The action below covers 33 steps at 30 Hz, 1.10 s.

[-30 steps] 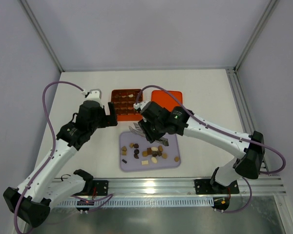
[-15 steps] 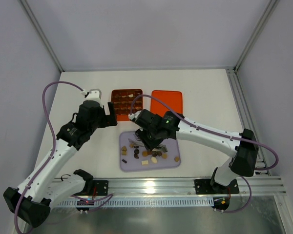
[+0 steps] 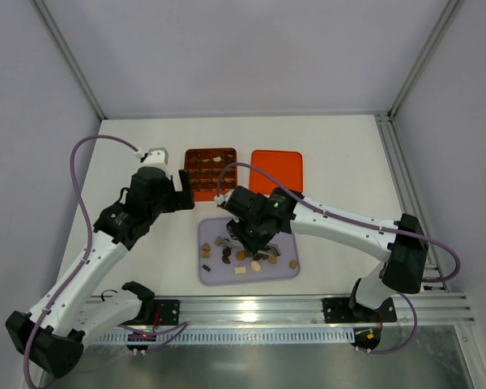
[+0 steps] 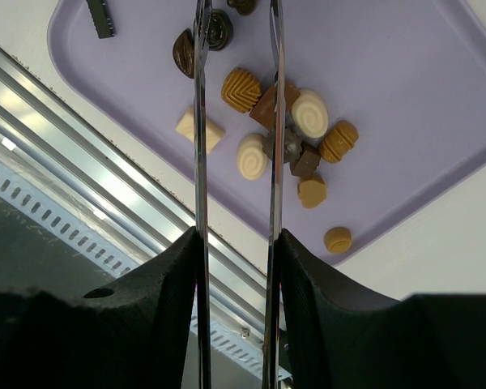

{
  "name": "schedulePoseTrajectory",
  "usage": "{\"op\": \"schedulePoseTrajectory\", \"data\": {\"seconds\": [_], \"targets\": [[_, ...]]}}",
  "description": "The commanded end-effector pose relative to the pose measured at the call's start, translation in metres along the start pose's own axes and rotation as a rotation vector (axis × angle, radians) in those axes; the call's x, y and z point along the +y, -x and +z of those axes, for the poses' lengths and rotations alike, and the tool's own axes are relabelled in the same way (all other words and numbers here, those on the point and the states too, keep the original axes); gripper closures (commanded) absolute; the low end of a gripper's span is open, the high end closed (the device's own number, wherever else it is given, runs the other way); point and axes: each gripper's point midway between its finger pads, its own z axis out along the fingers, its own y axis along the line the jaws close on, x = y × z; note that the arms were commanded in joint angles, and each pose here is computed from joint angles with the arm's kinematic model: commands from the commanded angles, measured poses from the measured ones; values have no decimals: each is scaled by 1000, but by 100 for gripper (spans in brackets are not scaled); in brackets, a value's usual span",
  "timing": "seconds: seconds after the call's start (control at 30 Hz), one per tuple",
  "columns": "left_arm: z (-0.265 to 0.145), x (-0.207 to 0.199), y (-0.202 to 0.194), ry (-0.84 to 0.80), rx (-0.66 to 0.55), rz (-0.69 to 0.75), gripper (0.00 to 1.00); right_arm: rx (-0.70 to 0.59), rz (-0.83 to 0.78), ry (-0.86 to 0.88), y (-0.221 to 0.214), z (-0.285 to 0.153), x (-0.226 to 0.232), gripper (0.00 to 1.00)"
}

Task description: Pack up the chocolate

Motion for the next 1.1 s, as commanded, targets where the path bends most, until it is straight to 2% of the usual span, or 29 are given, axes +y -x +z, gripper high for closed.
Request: {"op": "schedulePoseTrajectory", "data": {"seconds": [0.0,1.07], "targets": [[1,0,7,4,-30,-17,0,-2,-27,14,2,4,4,55],[0,2,6,9,-30,-17,0,26,-43,-28,7,21,-2,57]]}}
